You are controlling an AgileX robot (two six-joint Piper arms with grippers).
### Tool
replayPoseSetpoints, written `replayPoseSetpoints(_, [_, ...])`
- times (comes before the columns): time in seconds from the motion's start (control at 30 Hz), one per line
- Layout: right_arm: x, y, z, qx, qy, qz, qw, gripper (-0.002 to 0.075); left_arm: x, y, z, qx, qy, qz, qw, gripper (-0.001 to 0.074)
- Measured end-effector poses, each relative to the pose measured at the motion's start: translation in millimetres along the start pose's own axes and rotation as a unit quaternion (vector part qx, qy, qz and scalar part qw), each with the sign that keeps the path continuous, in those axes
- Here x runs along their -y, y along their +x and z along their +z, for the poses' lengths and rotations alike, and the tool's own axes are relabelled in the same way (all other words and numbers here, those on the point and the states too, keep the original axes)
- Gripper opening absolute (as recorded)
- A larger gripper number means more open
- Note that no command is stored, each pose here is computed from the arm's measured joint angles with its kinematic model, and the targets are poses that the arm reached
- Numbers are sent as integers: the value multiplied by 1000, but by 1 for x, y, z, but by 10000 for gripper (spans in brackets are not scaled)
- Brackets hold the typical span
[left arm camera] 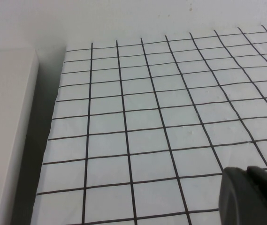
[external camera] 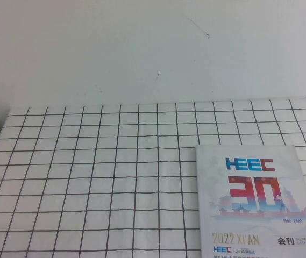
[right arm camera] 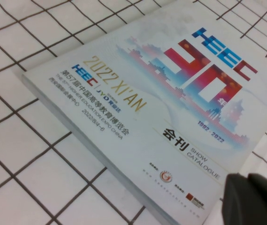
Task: Close book
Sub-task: 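Close the open booklet and leave it lying on the table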
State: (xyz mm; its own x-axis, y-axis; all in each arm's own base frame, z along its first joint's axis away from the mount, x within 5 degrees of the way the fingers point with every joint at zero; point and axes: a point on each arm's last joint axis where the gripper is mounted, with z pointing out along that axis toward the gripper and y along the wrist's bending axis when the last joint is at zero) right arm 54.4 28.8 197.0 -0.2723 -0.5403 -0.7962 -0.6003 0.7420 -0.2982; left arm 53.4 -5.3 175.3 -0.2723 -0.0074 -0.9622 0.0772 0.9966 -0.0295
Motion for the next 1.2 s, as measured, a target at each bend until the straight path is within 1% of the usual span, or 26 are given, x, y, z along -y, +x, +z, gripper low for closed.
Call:
replayPoseSetpoints(0.07, [0,0,-3,12,6,1,1000,-3,0,0,0,1,0,0,1000,-4])
replayPoseSetpoints(0.13, [1,0,-8,33,23,7,999,-3,0,0,0,1,0,0,1000,-4])
replayPoseSetpoints(0.27, [5,5,-18,72,87,10,994,-3,0,0,0,1,-1,1,1000,-4])
replayPoseSetpoints(0.37, [6,14,-15,66,120,66,988,-3,0,0,0,0,-1,1,1000,-4])
replayPoseSetpoints(0.43, [4,25,-6,49,132,127,982,-3,0,0,0,0,-1,1,1000,-4])
replayPoseSetpoints(0.5, [3,36,1,39,144,171,974,-3,0,0,0,-2,-1,1,1000,-4])
replayPoseSetpoints(0.57, [6,35,2,56,166,192,966,-3,0,0,0,-2,-1,1,1000,-4])
replayPoseSetpoints(0.73, [9,37,1,54,196,191,960,-3,0,0,0,-2,-1,3,1000,-4])
replayPoseSetpoints(1.07, [10,37,1,54,200,187,960,-3,0,0,0,-2,-1,-1,1000,-4])
replayPoseSetpoints(1.2, [11,38,0,51,216,194,956,-3,0,0,0,-2,-1,-1,1000,-4])
